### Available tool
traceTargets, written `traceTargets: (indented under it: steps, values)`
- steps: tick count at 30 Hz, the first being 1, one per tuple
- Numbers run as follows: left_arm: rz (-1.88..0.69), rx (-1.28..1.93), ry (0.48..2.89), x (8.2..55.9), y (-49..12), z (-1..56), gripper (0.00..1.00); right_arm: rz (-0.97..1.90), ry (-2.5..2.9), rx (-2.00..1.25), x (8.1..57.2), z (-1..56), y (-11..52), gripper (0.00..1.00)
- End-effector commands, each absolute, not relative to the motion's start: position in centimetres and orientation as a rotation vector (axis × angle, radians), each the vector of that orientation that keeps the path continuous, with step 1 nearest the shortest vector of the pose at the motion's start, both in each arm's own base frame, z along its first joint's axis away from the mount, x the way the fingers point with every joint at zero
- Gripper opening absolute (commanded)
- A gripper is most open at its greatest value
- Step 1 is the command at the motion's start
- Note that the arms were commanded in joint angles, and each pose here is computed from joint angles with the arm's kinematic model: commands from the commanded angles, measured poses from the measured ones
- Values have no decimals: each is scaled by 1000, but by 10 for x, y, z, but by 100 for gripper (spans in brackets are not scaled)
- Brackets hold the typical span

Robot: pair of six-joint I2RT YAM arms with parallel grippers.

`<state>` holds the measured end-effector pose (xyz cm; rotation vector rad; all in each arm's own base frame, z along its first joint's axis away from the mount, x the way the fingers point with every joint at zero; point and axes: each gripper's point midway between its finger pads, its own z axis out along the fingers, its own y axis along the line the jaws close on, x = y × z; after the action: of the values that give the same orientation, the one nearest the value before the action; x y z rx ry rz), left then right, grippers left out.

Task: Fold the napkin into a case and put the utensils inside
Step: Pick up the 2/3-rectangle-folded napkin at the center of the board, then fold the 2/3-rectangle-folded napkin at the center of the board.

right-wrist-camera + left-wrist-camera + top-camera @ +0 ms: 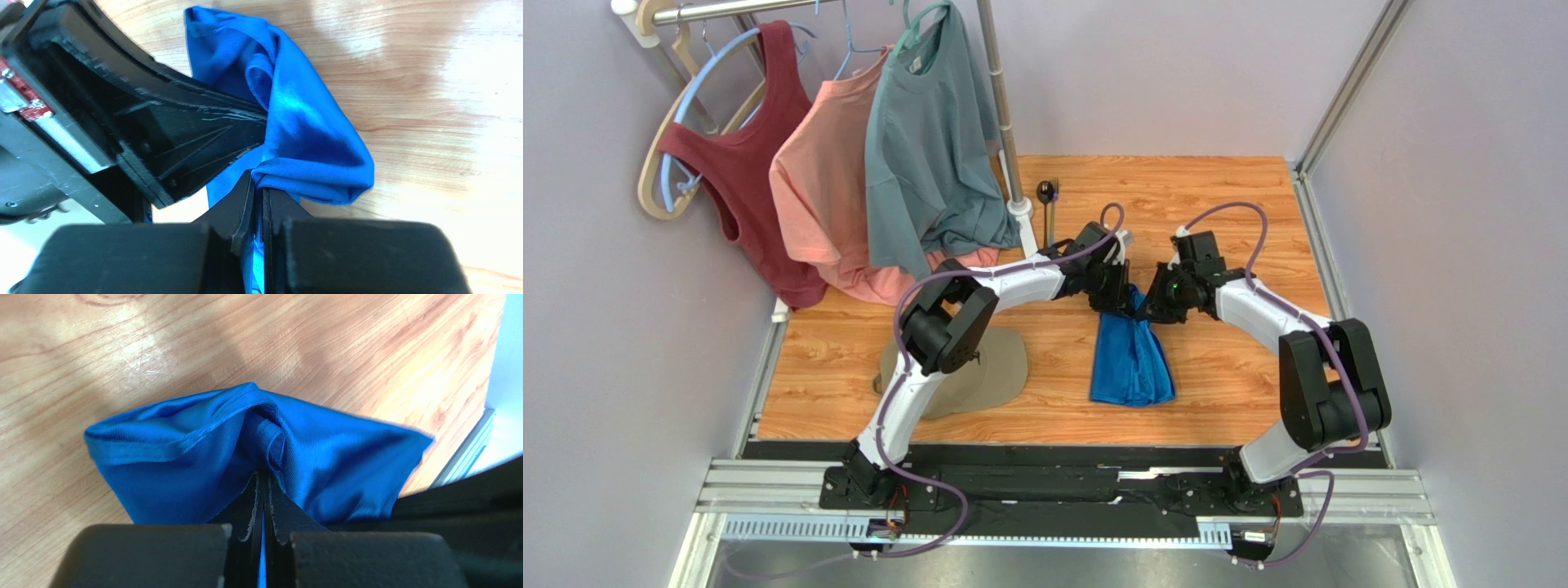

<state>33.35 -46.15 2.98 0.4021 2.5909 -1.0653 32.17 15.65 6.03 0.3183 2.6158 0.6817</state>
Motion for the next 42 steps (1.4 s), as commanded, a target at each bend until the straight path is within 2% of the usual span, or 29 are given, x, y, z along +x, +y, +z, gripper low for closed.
traceTargets:
  steps: [1, 10, 12, 15, 17, 20, 22, 26, 30, 36, 42]
  values:
    - [-1124, 391, 2561, 332, -472, 30, 0, 541, 2601, 332, 329, 68, 158, 2]
    - [-1115, 431, 2557, 325, -465, 45, 0, 340, 2648, 398, 336, 55, 152, 0]
    - [-1098, 434, 2528, 327, -461, 64, 3, 267, 2642, 374, 335, 54, 142, 0]
    - [-1085, 448, 2507, 327, -453, 87, 16, 216, 2639, 330, 334, 60, 135, 0]
    - [-1084, 454, 2518, 322, -447, 97, 17, 197, 2650, 310, 333, 61, 133, 0]
    - [-1072, 441, 2524, 317, -434, 104, 16, 168, 2669, 276, 331, 63, 130, 0]
    - [-1065, 432, 2516, 315, -429, 104, 11, 149, 2675, 258, 330, 65, 127, 0]
    - [-1107, 415, 2549, 299, -426, 81, 8, 125, 2680, 238, 332, 67, 125, 0]
    - [-1161, 387, 2576, 285, -447, 62, 3, 70, 2696, 222, 332, 67, 124, 0]
    - [-1205, 336, 2510, 279, -476, 56, 2, -72, 2732, 239, 333, 70, 122, 0]
    - [-1368, 265, 2493, 272, -493, 41, 1, -239, 2784, 284, 323, 61, 123, 0]
